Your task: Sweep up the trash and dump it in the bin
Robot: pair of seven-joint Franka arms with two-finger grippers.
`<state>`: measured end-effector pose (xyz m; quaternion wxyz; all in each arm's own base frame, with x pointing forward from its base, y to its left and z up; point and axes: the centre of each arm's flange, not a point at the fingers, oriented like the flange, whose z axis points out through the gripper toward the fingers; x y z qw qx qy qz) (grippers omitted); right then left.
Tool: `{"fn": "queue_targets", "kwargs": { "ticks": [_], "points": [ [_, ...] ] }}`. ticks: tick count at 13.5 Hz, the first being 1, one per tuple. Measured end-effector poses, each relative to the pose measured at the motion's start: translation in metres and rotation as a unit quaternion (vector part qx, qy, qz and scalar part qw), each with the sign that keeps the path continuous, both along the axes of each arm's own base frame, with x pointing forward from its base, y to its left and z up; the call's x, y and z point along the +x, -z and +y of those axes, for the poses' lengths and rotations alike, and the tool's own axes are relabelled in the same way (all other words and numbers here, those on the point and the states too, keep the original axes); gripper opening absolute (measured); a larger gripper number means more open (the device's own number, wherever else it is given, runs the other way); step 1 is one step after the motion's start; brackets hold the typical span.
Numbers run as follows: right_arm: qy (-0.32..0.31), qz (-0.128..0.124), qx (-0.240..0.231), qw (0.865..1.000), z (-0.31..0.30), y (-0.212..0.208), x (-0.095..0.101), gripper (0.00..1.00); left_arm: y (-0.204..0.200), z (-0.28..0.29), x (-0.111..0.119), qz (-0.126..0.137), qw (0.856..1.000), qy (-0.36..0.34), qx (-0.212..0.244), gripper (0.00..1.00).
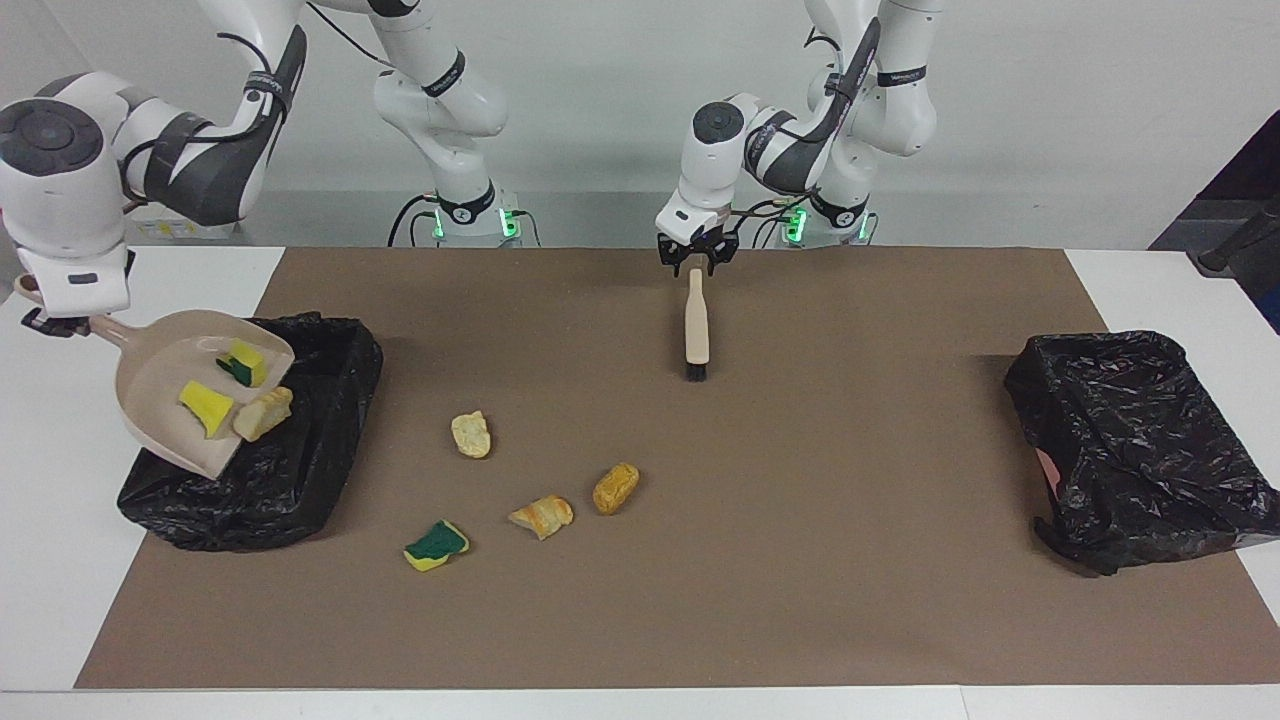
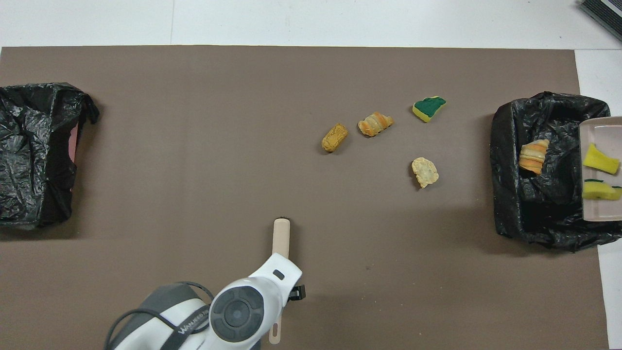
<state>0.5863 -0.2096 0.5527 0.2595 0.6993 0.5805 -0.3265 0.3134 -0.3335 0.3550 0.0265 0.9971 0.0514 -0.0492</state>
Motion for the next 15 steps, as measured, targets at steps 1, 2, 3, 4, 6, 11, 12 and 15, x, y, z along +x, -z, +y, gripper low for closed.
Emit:
{"fn": "queue_targets", "kwargs": {
  "ticks": [1,2,3,4,6,11,12,15],
  "points": [
    [-0.013,0.006,-0.023,1.000,0.007,-0.003,0.003,0.31,-0.009,0.015,0.024,-0.010,1.000,-0.022,-0.005,1.00],
    [-0.029,0.011,-0.049,0.998,0.017,-0.008,0.008,0.31,-0.019,0.032,0.047,-0.024,0.999,-0.036,-0.006,1.00],
    [-0.046,0.016,-0.072,0.996,0.030,-0.011,0.012,0.31,-0.030,0.052,0.070,-0.037,0.998,-0.045,-0.003,1.00],
    [-0.059,0.019,-0.091,0.994,0.042,-0.014,0.016,0.31,-0.039,0.071,0.088,-0.043,0.998,-0.046,-0.002,1.00],
    [-0.079,0.023,-0.117,0.990,0.060,-0.019,0.022,0.31,-0.057,0.116,0.116,-0.038,0.999,-0.030,0.002,1.00],
    [-0.090,0.024,-0.138,0.986,0.072,-0.027,0.023,0.31,-0.089,0.231,0.161,-0.030,0.999,0.030,0.007,1.00],
    [-0.092,0.022,-0.139,0.986,0.075,-0.029,0.023,0.31,-0.093,0.250,0.165,-0.031,0.999,0.037,0.010,1.00],
    [-0.089,-0.001,-0.105,0.990,0.086,-0.041,0.023,0.31,-0.132,0.287,0.175,-0.019,0.998,0.061,0.021,1.00]
  ]
}}
